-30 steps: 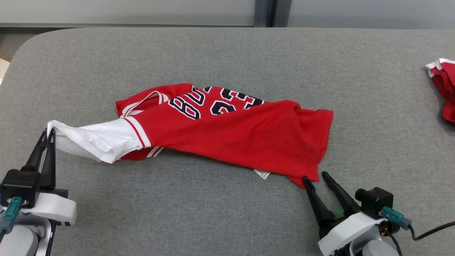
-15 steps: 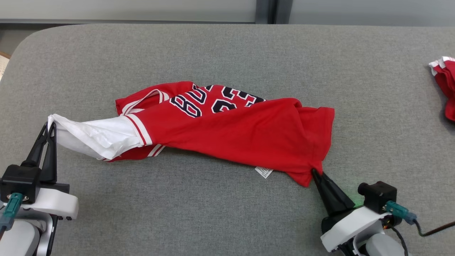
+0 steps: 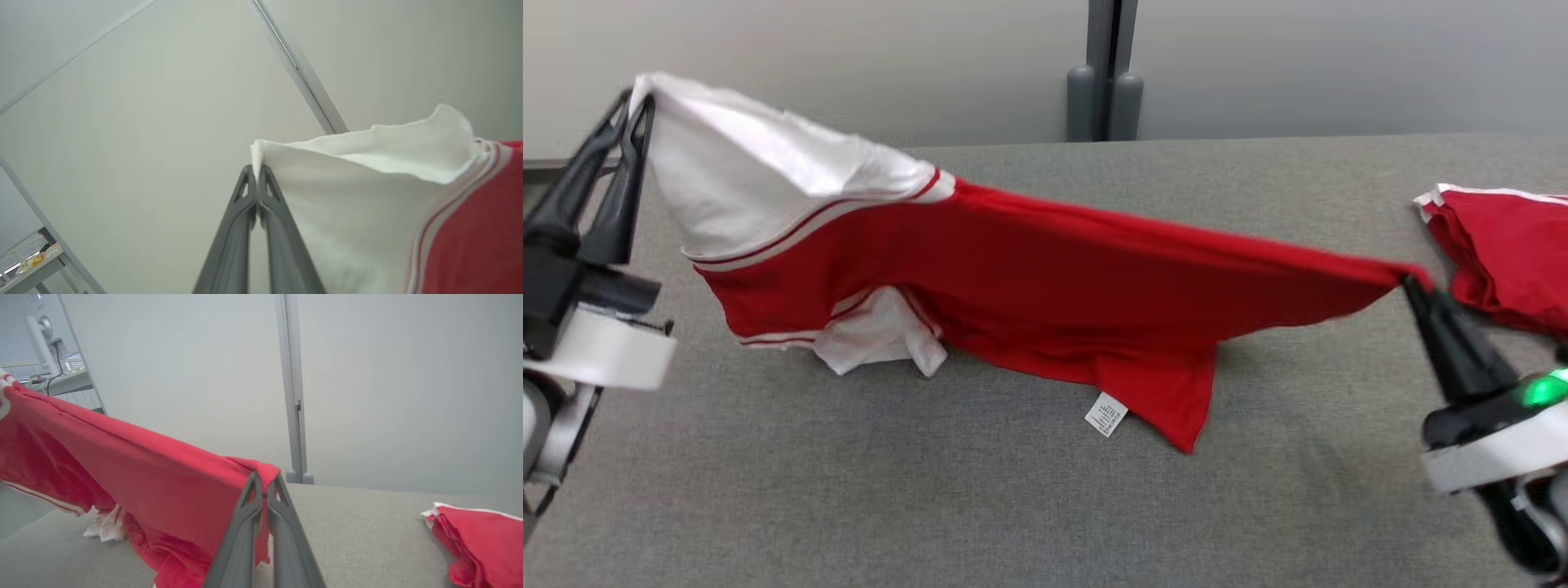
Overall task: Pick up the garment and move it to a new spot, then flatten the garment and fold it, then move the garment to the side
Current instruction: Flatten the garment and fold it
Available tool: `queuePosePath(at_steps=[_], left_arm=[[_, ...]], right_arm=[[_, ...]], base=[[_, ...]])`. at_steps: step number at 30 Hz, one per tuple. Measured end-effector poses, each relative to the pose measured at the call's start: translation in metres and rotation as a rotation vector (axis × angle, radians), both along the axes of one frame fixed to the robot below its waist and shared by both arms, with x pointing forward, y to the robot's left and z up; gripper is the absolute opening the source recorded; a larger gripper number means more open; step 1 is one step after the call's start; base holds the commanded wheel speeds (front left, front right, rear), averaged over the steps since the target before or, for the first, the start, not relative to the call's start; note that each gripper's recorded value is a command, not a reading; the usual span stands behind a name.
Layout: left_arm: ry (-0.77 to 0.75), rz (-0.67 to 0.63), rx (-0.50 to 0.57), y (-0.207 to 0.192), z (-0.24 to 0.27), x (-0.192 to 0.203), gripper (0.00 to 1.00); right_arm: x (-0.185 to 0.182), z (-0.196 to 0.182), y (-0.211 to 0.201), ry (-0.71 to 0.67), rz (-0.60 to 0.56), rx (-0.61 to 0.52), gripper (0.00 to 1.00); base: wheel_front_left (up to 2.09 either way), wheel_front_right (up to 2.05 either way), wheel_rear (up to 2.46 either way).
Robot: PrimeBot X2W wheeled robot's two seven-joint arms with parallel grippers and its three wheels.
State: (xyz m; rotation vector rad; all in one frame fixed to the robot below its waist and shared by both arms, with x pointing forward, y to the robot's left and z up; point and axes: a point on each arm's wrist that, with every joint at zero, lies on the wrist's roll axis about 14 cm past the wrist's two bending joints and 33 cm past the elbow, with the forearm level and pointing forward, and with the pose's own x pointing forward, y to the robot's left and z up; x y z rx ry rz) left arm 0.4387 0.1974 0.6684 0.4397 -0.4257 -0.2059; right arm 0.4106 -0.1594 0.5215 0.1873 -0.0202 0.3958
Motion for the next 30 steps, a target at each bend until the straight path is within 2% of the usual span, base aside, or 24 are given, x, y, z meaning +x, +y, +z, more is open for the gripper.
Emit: queuePosePath(at_steps=[5, 6, 9, 13, 18, 19, 23, 27, 30], left_arm=[[-0.143, -0.131, 0.096, -0.041, 0.077, 0.000, 0.00], [-0.143, -0.131, 0.096, -0.041, 0.077, 0.000, 0.00], [-0.151, -0.229, 0.136, -0.074, 0.100, 0.006, 0.00], [-0.120, -0.267, 0.178, -0.094, 0.115, 0.036, 0.00], [-0.104, -0.246, 0.241, -0.102, 0.122, 0.094, 0.00], [-0.140, -0.225, 0.286, -0.103, 0.128, 0.117, 0.00], [-0.304, -0.197, 0.366, -0.105, 0.157, 0.156, 0.00], [-0.468, -0.183, 0.457, -0.116, 0.170, 0.187, 0.00], [-0.530, -0.167, 0.453, -0.122, 0.166, 0.208, 0.00]], right_arm=[[0.012, 0.096, -0.046, -0.196, -0.047, -0.068, 0.00], [0.012, 0.096, -0.046, -0.196, -0.047, -0.068, 0.00], [0.018, 0.132, -0.059, -0.210, -0.054, -0.121, 0.00], [0.045, 0.170, -0.067, -0.231, -0.072, -0.189, 0.00], [0.099, 0.188, -0.068, -0.223, -0.110, -0.219, 0.00], [0.123, 0.193, -0.069, -0.220, -0.132, -0.194, 0.00], [0.171, 0.201, -0.074, -0.256, -0.183, -0.161, 0.00], [0.211, 0.209, -0.072, -0.376, -0.213, -0.183, 0.00], [0.237, 0.196, -0.065, -0.435, -0.212, -0.241, 0.00]], base=[[0.00, 0.00, 0.00], [0.00, 0.00, 0.00], [0.00, 0.00, 0.00], [0.00, 0.00, 0.00], [0.00, 0.00, 0.00], [0.00, 0.00, 0.00], [0.00, 0.00, 0.00], [0.00, 0.00, 0.00], [0.00, 0.00, 0.00]])
